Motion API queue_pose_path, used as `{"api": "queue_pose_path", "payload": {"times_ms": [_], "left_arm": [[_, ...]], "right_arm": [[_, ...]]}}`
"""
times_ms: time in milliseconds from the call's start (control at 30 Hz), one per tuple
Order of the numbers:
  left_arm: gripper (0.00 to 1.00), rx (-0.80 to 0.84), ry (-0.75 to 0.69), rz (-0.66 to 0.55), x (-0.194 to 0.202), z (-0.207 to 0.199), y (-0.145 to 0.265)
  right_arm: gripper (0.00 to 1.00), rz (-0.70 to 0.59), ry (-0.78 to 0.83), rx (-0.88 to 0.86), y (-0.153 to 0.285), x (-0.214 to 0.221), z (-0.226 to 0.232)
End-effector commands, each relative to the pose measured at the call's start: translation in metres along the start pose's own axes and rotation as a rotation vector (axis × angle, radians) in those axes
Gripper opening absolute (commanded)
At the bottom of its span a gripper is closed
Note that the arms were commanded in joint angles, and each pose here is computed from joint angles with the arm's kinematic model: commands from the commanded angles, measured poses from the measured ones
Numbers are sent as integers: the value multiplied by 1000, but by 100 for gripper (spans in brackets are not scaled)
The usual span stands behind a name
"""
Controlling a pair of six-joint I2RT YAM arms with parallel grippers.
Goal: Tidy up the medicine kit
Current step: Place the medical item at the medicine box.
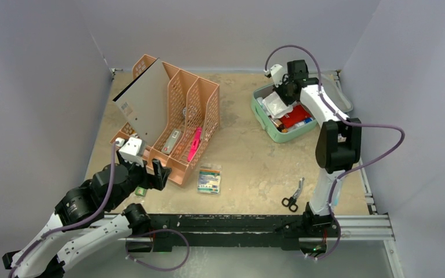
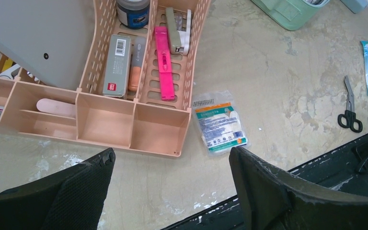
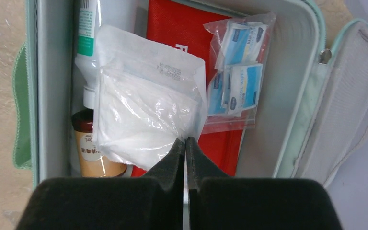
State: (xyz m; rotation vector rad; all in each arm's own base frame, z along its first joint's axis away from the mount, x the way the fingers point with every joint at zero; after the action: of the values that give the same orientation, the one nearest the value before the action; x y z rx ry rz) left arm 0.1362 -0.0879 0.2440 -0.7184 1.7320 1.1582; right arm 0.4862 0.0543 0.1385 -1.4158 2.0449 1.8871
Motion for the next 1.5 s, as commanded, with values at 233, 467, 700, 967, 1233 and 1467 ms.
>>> {"api": "queue_pose_path", "payload": {"times_ms": [233, 467, 700, 967, 1233, 1467], "left_arm": [[87, -34, 29, -17, -6, 4, 1], [87, -39, 25, -8, -6, 4, 0], [87, -42, 29, -11, -6, 5, 0], [87, -41, 24, -5, -6, 4, -1], [87, -46, 21, 0, -5, 4, -2], [87, -41, 17, -1, -6, 2, -3]], "right_arm": [[0, -36, 153, 27, -23, -19, -19], [0, -22, 154, 54, -32, -17, -30], [0, -36, 97, 73, -32, -19, -39], [0, -32, 43, 71, -39, -19, -40], [11, -56, 12, 53, -41, -26, -38], [33, -88, -58, 65, -15, -41, -42]]}}
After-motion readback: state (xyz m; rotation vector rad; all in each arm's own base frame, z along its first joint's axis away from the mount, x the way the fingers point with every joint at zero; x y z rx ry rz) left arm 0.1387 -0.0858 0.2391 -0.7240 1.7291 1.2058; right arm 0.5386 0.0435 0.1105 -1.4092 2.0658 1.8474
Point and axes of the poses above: each gripper's point midway between its finger pads, its own y axis back along the fingers, its own z axis along the line the jaws close on, x = y × z, the point moved 1 cm from there along y, back along the fingers, and after that the axes turned 3 degrees about -y, right-handed, at the moved point
